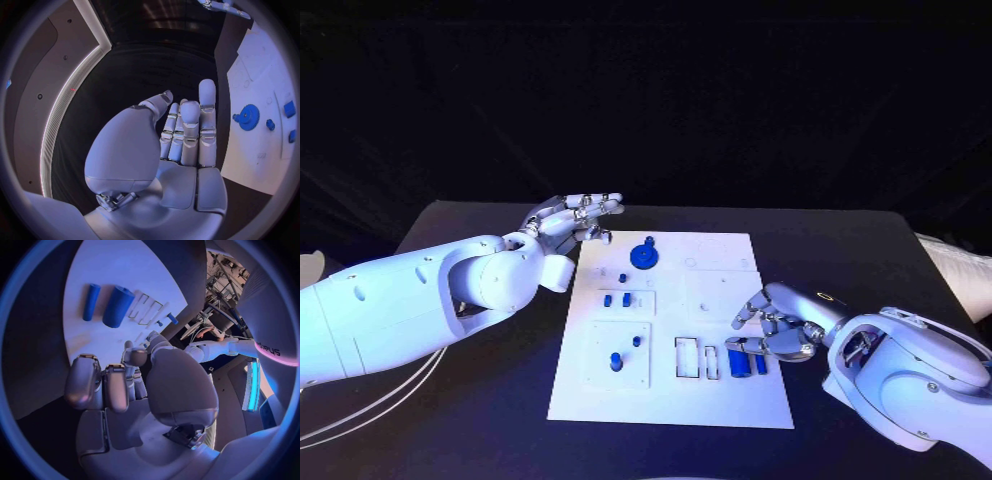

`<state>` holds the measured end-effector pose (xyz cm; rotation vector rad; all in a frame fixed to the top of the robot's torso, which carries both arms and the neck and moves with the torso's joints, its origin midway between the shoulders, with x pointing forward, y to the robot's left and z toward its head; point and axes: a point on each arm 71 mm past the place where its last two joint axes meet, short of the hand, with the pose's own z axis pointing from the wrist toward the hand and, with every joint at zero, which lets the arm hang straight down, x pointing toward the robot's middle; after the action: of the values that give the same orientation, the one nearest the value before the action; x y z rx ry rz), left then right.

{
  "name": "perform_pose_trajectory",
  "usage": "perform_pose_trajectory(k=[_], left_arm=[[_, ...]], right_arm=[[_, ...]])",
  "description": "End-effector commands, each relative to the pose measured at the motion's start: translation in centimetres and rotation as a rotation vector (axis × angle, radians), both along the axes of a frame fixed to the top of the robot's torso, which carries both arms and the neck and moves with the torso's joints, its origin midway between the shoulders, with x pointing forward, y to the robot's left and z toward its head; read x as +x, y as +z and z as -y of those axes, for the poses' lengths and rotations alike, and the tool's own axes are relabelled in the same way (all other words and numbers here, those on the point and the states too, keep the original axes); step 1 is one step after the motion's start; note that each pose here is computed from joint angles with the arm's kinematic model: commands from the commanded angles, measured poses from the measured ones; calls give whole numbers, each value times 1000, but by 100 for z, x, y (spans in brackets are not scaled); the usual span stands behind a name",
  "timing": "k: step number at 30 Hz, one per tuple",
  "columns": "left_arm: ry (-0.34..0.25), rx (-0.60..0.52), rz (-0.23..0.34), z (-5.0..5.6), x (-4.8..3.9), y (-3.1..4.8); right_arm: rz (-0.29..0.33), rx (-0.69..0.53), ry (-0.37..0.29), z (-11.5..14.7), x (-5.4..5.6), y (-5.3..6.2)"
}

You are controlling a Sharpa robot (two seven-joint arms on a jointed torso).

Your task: Assemble the parts on the task board

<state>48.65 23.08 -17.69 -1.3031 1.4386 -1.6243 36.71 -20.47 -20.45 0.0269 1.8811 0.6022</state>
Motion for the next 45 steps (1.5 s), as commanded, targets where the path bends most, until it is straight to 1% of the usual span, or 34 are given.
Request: perform_pose_trajectory(k=[1,8,12,16,27,34,42,45], left_arm=[[-25,-7,8,33,-9,8],[-27,-7,6,40,-7,-8],[-25,-6,5,34,-7,-14],[-24,-5,4,28,-8,-17],[-26,-5,3,26,-13,-17],[-28,-6,2,25,-15,-17],[-30,-5,-1,29,-16,-19],[-31,-5,-2,31,-17,-19]], right_arm=[[-56,-105,-71,74,-31,-84],[-37,-139,-69,78,-50,-134],[-21,-159,-59,66,-52,-146],[-17,-178,-46,44,-47,-164],[-34,-184,-22,-75,-33,-285],[-51,-193,-20,-111,2,-352],[-79,-182,-17,-210,15,-451],[-81,-180,-17,-226,20,-468]])
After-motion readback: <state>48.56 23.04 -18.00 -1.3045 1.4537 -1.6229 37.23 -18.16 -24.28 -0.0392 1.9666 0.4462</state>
